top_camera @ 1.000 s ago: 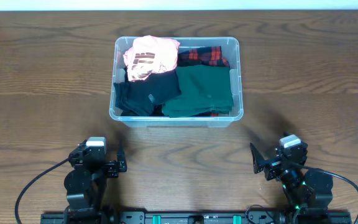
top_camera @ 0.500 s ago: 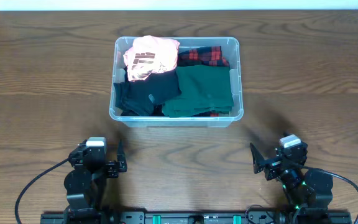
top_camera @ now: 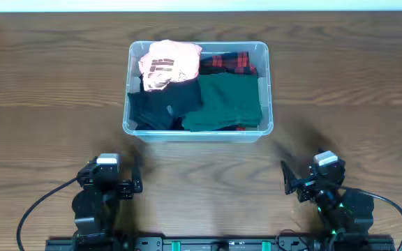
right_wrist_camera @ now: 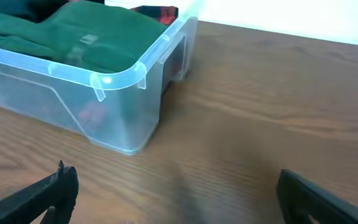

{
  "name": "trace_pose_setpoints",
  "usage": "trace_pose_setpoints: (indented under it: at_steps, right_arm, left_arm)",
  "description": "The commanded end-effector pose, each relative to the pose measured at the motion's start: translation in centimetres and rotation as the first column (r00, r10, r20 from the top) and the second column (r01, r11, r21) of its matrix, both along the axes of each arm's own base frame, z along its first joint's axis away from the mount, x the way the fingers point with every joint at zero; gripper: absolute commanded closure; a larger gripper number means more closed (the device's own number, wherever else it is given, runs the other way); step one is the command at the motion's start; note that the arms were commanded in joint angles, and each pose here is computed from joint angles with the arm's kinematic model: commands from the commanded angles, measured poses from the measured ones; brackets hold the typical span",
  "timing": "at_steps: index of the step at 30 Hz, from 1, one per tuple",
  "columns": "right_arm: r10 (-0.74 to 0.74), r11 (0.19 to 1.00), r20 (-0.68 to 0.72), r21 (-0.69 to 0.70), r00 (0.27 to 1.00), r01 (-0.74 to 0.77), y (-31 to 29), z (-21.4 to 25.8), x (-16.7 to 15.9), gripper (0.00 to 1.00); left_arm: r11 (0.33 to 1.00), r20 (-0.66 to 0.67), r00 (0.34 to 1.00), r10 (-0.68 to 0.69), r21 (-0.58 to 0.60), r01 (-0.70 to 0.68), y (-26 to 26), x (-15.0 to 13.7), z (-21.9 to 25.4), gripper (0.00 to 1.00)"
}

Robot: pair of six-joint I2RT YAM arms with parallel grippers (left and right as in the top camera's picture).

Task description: Pack container

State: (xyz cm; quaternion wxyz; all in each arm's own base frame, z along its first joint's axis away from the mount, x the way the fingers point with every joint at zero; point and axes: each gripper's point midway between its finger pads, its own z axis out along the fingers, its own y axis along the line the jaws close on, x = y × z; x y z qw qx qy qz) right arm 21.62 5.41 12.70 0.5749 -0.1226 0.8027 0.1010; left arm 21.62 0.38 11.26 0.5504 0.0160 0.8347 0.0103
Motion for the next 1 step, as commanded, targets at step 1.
trace_pose_setpoints:
  at_steps: [1]
  right_arm:
    - [0.005,1.0,0.006,-0.006,1.0,-0.005,0.02,-0.05,-0.01,0.01]
  left_arm:
    - [1.0,-0.007,1.0,-0.01,0.001,0.01,-0.17,0.05,-0.61,0.02]
